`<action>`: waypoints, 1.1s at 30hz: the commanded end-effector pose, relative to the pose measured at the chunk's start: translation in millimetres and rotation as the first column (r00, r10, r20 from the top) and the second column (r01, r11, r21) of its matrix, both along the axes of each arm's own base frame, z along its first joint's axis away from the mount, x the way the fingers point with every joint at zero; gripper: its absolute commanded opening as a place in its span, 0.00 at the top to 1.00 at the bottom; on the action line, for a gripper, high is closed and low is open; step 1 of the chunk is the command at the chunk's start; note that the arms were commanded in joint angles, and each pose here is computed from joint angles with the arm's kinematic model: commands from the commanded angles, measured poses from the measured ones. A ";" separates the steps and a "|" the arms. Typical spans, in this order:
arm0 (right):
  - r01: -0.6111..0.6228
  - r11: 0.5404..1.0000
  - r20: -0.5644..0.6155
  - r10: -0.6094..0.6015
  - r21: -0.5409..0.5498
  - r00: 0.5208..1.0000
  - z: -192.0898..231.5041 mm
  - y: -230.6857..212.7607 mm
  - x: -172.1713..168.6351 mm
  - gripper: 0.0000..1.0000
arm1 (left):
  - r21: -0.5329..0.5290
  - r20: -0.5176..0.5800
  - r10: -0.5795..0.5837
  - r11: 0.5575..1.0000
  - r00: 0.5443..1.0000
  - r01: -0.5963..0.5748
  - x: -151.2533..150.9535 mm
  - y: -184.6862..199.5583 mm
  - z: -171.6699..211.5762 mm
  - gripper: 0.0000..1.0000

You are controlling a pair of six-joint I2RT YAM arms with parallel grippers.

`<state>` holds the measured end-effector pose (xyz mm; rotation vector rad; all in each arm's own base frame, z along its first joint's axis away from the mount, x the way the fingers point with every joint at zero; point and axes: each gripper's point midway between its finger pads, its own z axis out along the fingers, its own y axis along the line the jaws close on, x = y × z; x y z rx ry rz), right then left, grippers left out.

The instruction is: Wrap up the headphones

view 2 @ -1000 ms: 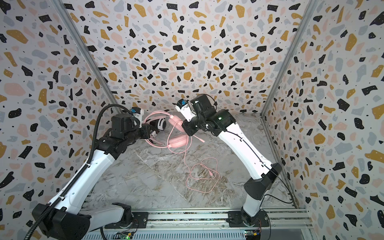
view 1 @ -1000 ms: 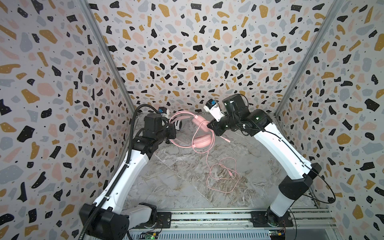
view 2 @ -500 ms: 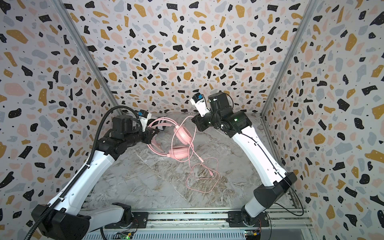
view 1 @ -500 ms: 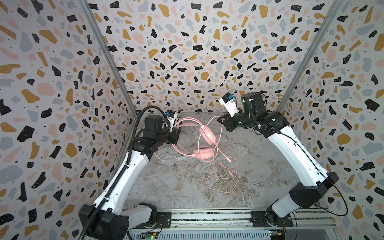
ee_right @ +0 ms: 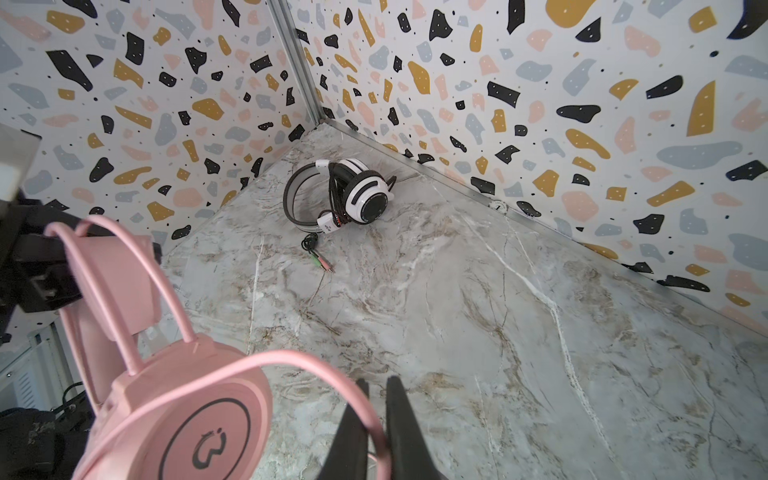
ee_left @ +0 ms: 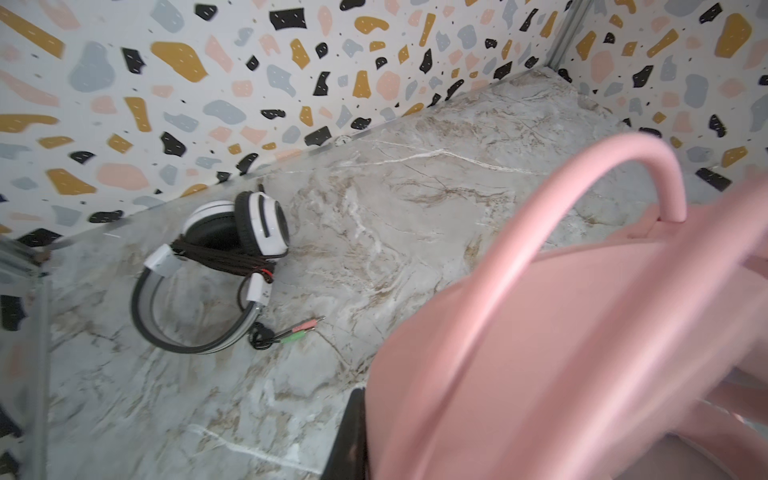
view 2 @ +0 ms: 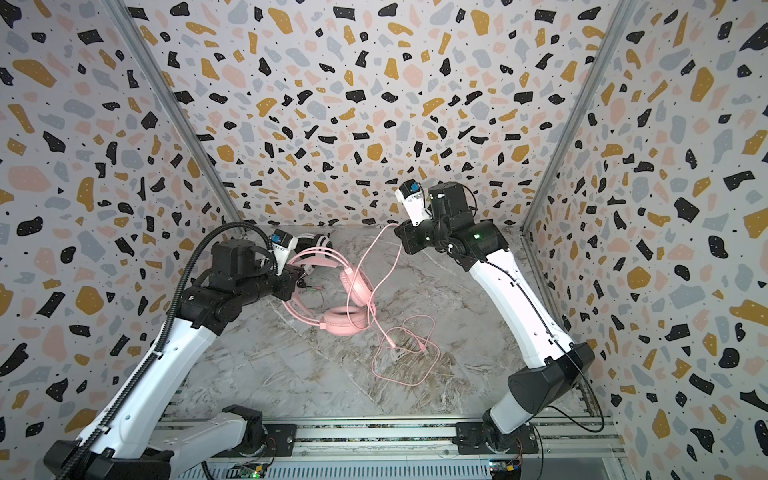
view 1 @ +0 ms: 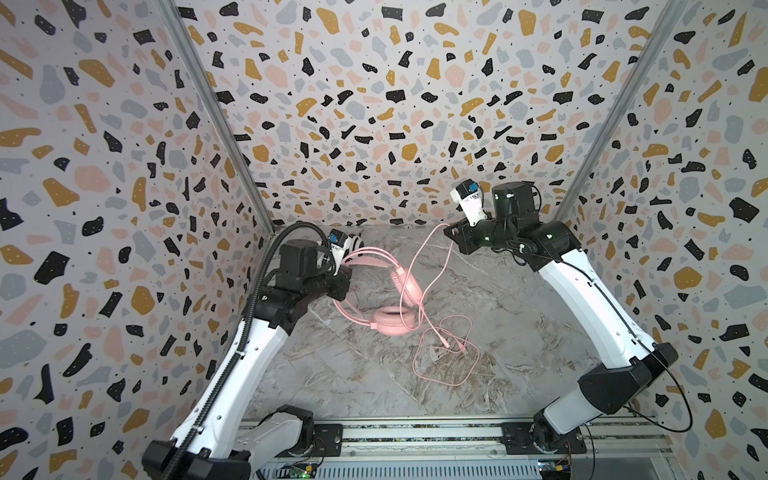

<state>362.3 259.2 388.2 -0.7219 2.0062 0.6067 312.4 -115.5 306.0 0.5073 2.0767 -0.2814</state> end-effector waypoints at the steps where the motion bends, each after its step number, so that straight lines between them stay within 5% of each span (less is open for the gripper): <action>1: 0.006 0.999 0.070 -0.009 0.048 0.998 33.4 -8.5 -9.8 0.88 | 0.023 0.137 0.106 0.994 0.985 -0.110 1.6 21.9 31.2 1.00; 16: -0.100 0.992 -0.028 0.103 0.083 0.994 11.5 -8.8 -67.4 0.88 | 0.012 0.243 0.466 0.876 0.851 -0.483 10.2 86.3 53.4 1.00; 26: 0.012 1.000 0.022 -0.012 -0.007 1.000 -2.9 -24.5 -45.8 0.87 | -0.057 0.182 0.266 0.964 0.947 -0.260 13.1 40.4 46.9 1.00; 33: -0.105 0.994 0.120 0.100 0.029 0.988 24.9 12.7 -48.0 0.87 | -0.099 0.057 0.030 0.995 0.998 -0.024 7.2 -4.7 19.7 1.00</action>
